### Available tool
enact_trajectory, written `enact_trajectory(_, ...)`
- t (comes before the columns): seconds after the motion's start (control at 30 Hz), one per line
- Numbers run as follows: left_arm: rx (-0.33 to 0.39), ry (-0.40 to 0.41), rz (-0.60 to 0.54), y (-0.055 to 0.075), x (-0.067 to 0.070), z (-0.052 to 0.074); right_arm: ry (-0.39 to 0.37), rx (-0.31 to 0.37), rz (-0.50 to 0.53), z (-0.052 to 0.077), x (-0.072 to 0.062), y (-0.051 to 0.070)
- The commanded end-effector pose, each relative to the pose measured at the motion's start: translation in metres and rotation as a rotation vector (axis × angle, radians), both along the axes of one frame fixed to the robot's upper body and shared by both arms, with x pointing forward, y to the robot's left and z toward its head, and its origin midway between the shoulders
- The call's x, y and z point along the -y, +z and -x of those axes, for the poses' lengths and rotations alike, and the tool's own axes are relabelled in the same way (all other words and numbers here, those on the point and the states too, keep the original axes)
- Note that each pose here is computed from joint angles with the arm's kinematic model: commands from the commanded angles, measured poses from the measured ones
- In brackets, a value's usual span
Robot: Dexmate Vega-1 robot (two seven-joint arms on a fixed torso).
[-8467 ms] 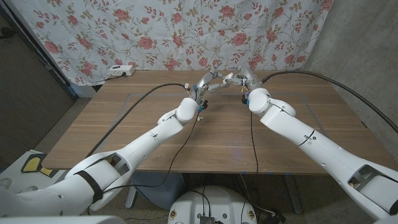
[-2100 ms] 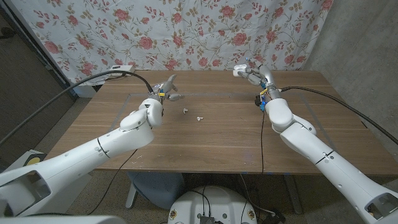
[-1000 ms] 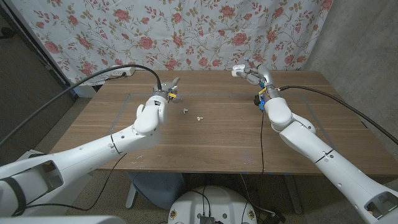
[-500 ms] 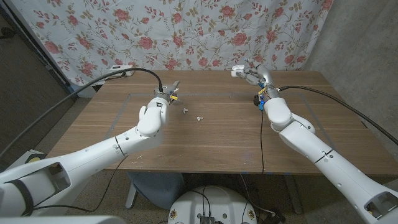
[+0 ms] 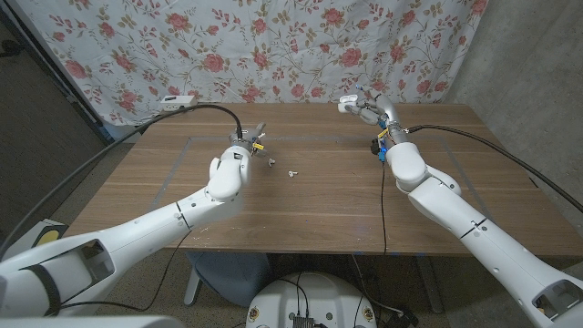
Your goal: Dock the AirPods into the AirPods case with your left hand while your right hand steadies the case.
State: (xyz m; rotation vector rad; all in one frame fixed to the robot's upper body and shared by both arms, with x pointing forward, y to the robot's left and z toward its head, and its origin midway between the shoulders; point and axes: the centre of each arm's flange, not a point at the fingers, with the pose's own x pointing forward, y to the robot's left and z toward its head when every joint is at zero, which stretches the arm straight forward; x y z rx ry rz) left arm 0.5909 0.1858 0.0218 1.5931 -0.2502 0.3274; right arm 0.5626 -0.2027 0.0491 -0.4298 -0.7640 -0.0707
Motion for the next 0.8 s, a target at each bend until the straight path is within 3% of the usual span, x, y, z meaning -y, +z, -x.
enact_trajectory(0.03,-0.027,-0.011,-0.003,-0.0083,0.0083,-0.0109,0.004,-0.002,0.001,-0.0005,-0.0014,0.0000)
enact_trajectory(0.8,-0.070,-0.016,-0.019,-0.0147,0.0107,-0.0183,0.004,-0.008,-0.006,-0.0035,0.0006,-0.0018)
